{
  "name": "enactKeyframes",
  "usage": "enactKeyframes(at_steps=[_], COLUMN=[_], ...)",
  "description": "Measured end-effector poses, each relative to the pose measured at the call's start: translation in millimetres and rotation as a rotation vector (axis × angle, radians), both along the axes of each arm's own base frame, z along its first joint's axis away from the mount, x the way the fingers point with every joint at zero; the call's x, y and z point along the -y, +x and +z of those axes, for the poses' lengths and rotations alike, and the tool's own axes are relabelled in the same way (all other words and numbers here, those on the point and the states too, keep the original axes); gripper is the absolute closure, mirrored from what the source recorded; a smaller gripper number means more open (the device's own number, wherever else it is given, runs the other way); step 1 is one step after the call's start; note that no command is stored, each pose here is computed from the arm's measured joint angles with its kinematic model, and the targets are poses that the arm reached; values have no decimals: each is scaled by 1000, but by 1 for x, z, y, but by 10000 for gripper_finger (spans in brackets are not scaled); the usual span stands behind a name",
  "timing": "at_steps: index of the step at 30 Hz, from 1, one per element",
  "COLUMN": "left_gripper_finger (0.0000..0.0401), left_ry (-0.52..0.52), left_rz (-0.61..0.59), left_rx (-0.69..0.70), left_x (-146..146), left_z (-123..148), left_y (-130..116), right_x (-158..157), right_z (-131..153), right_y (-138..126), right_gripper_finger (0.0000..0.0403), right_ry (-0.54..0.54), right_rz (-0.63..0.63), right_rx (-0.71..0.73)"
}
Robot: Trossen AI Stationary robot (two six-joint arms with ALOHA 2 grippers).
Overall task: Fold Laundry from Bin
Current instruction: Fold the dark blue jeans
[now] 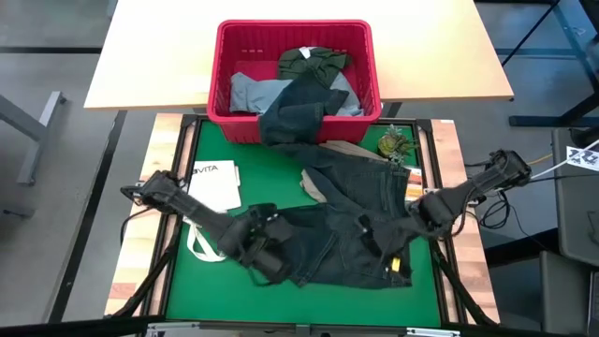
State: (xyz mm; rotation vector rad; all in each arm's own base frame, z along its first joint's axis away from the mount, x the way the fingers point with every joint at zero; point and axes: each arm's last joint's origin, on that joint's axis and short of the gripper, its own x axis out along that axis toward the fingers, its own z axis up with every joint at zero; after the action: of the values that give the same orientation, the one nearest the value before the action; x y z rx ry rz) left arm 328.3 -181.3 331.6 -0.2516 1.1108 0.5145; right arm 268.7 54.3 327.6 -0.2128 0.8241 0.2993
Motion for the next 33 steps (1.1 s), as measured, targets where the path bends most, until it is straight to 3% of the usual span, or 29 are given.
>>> enactKeyframes(at_steps=[9, 13, 21, 28, 33], left_gripper_finger=[264, 264, 264, 264, 264], left_ry=[75, 102, 117, 126, 127], left_rz=[-29, -26, -22, -14, -13], left_rx=[110, 164, 188, 194, 195], left_x=[49, 59, 61, 59, 59], left_z=[0, 0, 1, 1, 1], left_y=[-31, -39, -41, -39, -39], right_x=[-16, -18, -14, 6, 10], right_z=[-62, -92, -149, -174, -177], right_y=[26, 44, 68, 76, 76], right_gripper_finger=[269, 269, 269, 269, 269], right_ry=[-187, -264, -522, -563, -578], right_rz=[38, 37, 34, -14, 46], right_rx=[194, 166, 30, -65, -85])
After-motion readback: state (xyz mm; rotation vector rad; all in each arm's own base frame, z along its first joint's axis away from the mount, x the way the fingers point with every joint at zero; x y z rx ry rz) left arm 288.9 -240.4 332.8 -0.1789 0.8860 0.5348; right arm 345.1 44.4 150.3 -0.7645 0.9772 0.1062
